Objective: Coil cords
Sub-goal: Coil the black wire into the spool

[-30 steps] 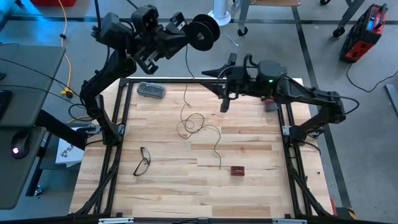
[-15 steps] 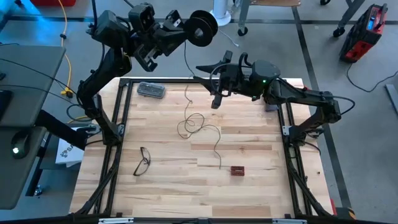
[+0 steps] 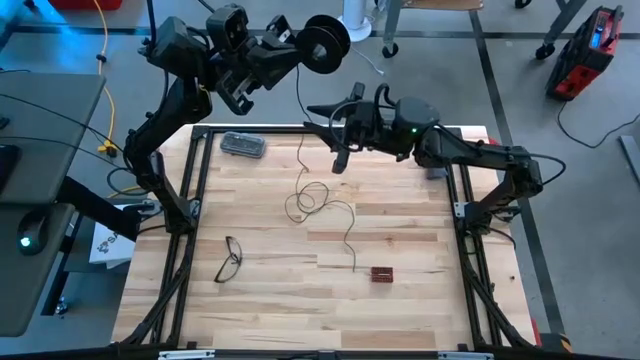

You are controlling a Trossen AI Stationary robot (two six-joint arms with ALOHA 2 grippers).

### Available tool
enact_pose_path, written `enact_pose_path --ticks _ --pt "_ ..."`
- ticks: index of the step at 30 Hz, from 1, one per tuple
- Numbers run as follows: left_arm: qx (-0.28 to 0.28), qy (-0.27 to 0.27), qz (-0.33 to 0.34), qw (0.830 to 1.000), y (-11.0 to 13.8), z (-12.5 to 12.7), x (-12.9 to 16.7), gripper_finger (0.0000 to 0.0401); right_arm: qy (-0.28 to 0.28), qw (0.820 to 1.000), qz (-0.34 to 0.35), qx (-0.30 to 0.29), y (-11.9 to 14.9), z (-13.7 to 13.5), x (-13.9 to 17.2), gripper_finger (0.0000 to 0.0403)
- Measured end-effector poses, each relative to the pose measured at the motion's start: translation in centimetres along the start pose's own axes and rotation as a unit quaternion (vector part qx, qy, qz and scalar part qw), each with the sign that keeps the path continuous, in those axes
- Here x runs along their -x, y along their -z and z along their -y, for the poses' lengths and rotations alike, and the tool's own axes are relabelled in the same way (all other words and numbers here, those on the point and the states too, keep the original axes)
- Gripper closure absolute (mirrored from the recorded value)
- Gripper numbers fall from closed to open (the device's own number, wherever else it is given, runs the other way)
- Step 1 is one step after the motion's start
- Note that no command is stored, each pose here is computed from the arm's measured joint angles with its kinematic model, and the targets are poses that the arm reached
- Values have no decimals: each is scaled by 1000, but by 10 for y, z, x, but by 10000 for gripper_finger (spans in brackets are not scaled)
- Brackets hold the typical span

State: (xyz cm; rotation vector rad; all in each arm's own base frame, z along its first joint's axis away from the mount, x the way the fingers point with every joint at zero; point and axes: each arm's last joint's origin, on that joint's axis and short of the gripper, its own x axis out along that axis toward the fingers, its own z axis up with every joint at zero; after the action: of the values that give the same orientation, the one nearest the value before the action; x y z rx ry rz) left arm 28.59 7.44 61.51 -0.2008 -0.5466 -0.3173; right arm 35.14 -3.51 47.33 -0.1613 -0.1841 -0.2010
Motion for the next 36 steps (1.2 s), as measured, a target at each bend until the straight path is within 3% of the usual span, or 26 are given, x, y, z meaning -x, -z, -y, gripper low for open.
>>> enact_pose_path --ticks 5,10,12,24,28,36 --pt "-2 -3 0 1000 -1 -1 1 401 -4 1000 1 7 -1 -3 0 280" --pt "-8 -10 0 1000 -4 -4 4 401 -11 1000 1 25 -2 -10 1 374" --pt "-16 -15 -1 1000 -7 -4 7 401 -16 1000 0 24 -4 -13 3 392" --pt "-60 -96 -24 993 -37 9 38 401 -27 999 -44 -3 -9 -13 18 402" --pt "-55 -99 -30 993 -45 20 45 401 -27 998 -49 -2 -9 -13 19 402" --pt "-19 -181 -91 979 -49 36 69 401 -29 998 -61 -1 -6 -13 19 402"
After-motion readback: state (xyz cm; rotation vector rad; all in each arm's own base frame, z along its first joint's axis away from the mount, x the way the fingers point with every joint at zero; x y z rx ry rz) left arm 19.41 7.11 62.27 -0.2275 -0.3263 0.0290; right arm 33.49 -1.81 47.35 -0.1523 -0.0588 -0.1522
